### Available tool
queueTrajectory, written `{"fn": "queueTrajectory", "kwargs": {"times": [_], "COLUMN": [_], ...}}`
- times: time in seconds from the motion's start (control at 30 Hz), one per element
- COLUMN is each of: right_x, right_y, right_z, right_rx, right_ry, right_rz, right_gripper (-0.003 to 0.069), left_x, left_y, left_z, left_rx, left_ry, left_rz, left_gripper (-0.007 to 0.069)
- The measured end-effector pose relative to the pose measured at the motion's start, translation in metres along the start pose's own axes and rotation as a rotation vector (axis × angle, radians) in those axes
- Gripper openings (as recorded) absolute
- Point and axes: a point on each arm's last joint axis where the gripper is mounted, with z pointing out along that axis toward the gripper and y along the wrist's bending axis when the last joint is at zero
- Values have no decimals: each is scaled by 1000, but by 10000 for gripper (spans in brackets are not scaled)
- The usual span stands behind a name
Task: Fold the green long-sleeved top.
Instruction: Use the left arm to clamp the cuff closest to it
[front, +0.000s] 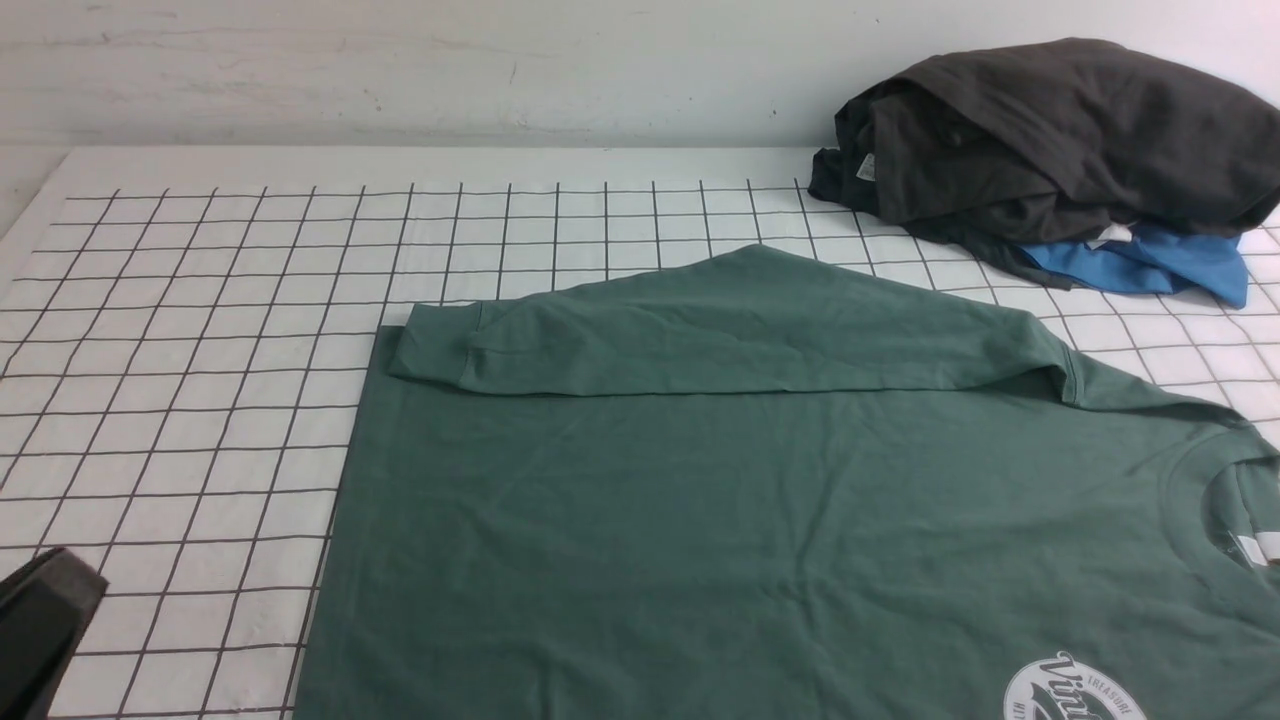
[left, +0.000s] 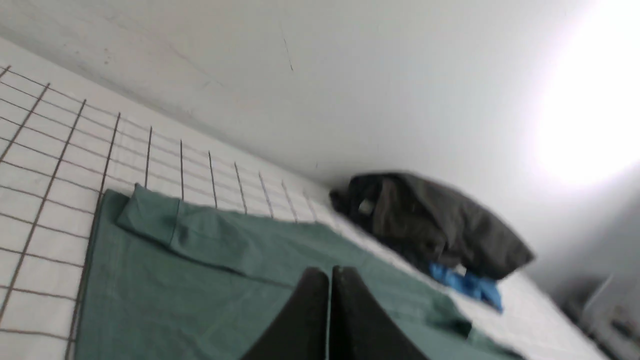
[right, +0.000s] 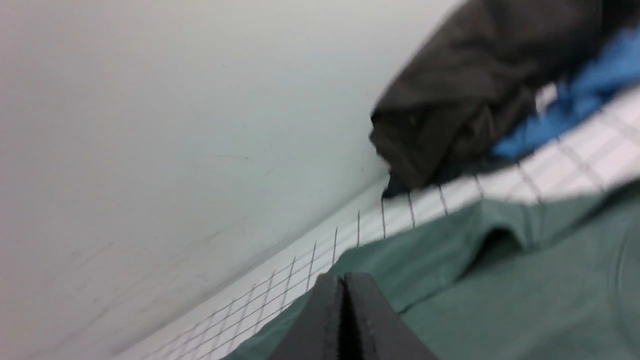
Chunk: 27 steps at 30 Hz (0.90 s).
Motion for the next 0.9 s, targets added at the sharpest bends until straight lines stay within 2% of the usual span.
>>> {"fn": "queueTrajectory", "kwargs": {"times": [0.07, 0.17, 0.23, 0.3, 0.4, 0.47, 0.53, 0.6, 0.67, 0.77, 0.87, 0.9], "right_x": [-23, -50, -62, -70, -65, -50, -37, -26, -24, -22, -22, -22], "right_y": [12, 26, 36, 49, 60, 70, 72, 76, 78, 82, 81, 81], "right_z": [7, 32, 49, 66, 78, 85, 85, 84, 83, 81, 81, 81], "right_rx": [6, 15, -12, -79, -161, -254, -302, -349, -369, -401, -398, -398], "right_ry": [28, 192, 319, 498, 690, 931, 1092, 1194, 1214, 1228, 1229, 1229], "right_rz": [-151, -352, -437, -487, -517, -545, -568, -602, -618, -638, -653, -654], "right_gripper": [-14, -14, -14, -14, -14, -14, -14, -14, -14, -14, -14, -14], "left_x": [-10, -28, -42, -51, -52, -38, -24, -3, 10, 43, 65, 67], "left_y": [-9, -17, -19, -16, -13, -13, -17, -19, -19, -15, -13, -13], "left_z": [10, 29, 43, 58, 75, 94, 102, 109, 112, 116, 119, 119], "left_rx": [-14, -60, -100, -141, -156, -111, -63, -14, 4, 37, 64, 65], "left_ry": [139, 426, 624, 855, 998, 1132, 1220, 1325, 1376, 1483, 1531, 1530], "left_rz": [88, 262, 347, 411, 449, 496, 544, 616, 664, 779, 831, 832], "left_gripper": [-7, -7, -7, -7, -7, -3, 15, 54, 84, 199, 321, 328]}}
